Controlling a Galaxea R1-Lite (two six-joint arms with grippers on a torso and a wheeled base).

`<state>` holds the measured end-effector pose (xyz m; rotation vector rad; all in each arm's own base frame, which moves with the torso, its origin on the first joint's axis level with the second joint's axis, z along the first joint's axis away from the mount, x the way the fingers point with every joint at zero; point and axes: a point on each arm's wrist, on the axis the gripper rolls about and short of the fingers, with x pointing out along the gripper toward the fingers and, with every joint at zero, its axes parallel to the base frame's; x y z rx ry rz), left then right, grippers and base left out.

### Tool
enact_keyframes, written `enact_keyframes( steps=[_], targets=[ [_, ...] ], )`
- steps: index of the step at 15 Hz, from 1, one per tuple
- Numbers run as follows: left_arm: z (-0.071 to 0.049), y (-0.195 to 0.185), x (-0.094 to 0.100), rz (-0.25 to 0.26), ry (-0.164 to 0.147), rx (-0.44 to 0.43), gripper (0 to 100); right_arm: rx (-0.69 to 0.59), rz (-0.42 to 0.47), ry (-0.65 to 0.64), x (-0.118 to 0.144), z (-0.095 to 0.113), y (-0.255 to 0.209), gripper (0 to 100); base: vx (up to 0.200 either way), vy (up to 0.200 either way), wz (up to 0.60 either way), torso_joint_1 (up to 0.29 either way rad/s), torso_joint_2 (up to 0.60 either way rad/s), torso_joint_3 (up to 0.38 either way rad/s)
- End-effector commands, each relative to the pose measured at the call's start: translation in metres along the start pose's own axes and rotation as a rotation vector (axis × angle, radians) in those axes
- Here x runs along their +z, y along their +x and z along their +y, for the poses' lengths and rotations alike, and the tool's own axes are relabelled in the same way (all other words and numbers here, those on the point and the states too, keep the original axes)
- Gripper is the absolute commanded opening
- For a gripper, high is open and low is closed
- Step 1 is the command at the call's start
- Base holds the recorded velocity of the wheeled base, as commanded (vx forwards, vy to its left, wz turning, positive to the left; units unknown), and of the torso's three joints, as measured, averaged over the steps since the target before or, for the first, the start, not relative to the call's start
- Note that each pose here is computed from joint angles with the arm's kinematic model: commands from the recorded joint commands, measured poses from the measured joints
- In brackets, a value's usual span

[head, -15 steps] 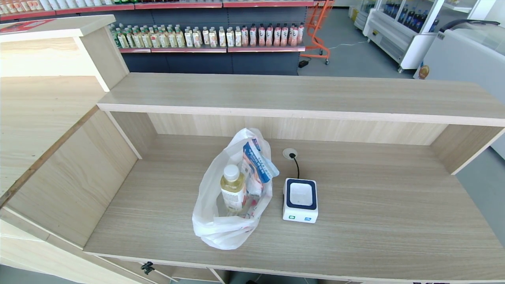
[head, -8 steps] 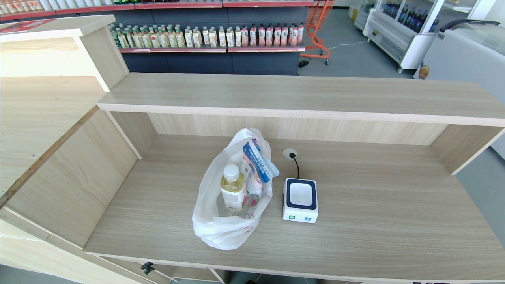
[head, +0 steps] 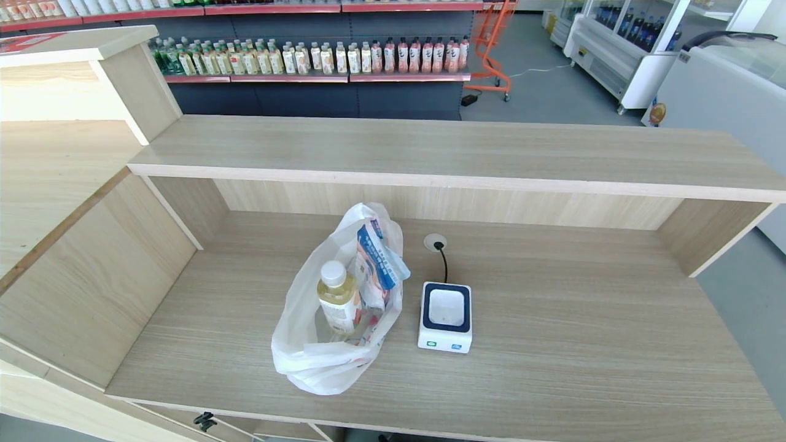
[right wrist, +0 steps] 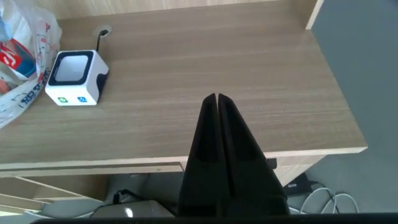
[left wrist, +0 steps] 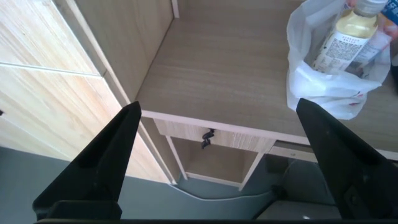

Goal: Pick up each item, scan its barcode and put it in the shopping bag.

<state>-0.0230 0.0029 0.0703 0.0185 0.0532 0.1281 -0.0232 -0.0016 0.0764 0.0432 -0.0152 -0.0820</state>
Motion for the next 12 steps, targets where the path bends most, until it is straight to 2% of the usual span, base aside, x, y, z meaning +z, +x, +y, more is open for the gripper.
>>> enact_keyframes(
  steps=[1, 2, 12],
  targets=[
    [0.0000, 0.0000, 0.0000, 0.000, 0.000, 0.002, 100, 0.001, 0.004, 0.000, 0.0000, 0.0000, 0.0003, 0, 0.200, 0.000, 0.00, -0.002, 0.00, 0.002],
    [0.0000, -0.0001, 0.0000, -0.002, -0.003, 0.002, 100, 0.001, 0.004, 0.000, 0.0000, 0.0000, 0.0003, 0, 0.200, 0.000, 0.00, -0.012, 0.00, 0.002],
    [0.0000, -0.0001, 0.0000, -0.002, -0.005, 0.002, 100, 0.001, 0.004, -0.002, 0.0000, 0.0000, 0.0003, 0, 0.000, 0.000, 0.00, 0.000, 0.00, 0.000]
  ],
)
